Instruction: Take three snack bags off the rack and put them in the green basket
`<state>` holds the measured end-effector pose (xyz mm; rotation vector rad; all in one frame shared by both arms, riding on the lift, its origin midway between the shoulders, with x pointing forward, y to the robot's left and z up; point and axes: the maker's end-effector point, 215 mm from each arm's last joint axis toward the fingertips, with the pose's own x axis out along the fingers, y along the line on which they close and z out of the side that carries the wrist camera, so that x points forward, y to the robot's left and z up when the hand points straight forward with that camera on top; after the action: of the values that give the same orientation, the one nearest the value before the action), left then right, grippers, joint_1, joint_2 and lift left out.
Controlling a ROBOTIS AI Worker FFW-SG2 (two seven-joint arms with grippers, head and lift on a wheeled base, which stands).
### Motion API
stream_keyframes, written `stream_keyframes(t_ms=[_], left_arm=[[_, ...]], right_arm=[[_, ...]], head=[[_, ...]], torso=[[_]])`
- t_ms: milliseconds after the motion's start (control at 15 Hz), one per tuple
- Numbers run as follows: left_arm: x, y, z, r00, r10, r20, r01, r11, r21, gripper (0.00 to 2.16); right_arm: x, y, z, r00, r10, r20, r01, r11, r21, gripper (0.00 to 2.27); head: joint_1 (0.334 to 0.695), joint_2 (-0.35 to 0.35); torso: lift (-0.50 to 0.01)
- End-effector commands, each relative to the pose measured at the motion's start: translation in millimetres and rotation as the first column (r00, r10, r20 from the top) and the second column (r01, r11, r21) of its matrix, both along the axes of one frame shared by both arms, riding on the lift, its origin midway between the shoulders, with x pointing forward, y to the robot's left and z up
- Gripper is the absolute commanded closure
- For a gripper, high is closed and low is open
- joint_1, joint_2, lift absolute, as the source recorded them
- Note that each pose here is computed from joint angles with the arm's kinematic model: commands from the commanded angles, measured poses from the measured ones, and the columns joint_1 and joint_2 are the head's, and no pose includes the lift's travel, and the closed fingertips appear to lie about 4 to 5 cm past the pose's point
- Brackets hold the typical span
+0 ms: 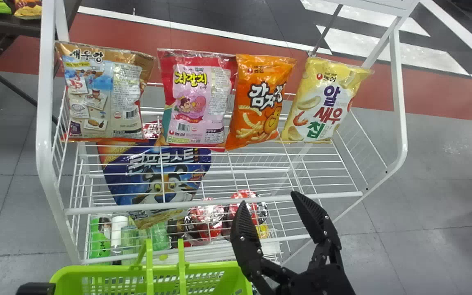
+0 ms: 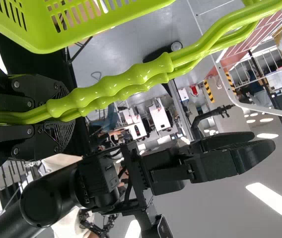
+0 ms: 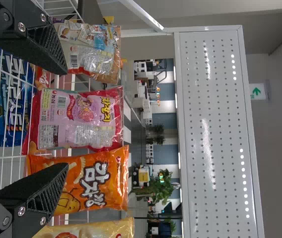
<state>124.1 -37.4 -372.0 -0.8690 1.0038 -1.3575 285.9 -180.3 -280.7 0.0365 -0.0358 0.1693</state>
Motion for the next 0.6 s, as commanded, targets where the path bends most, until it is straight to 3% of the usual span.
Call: stream_keyframes(t_ms=[0, 533], left_arm=[[0.3, 0.3, 0.3, 1.0, 0.002, 0.001, -0.002, 1.0, 0.0, 1.24], [1.4, 0.4, 1.6, 1.0, 0.004, 0.005, -0.004, 1.0, -0.007, 1.24]], right_arm=[[0.3, -0.3, 0.4, 1.0, 0.0, 0.004, 0.0, 1.0, 0.003, 0.18], [0.3, -1.2, 1.4, 1.0, -0.002, 0.019, 0.002, 1.0, 0.007, 0.17]], head=[[0.695, -0.35], [0.695, -0.35]], torso=[[-0.022], [-0.022]])
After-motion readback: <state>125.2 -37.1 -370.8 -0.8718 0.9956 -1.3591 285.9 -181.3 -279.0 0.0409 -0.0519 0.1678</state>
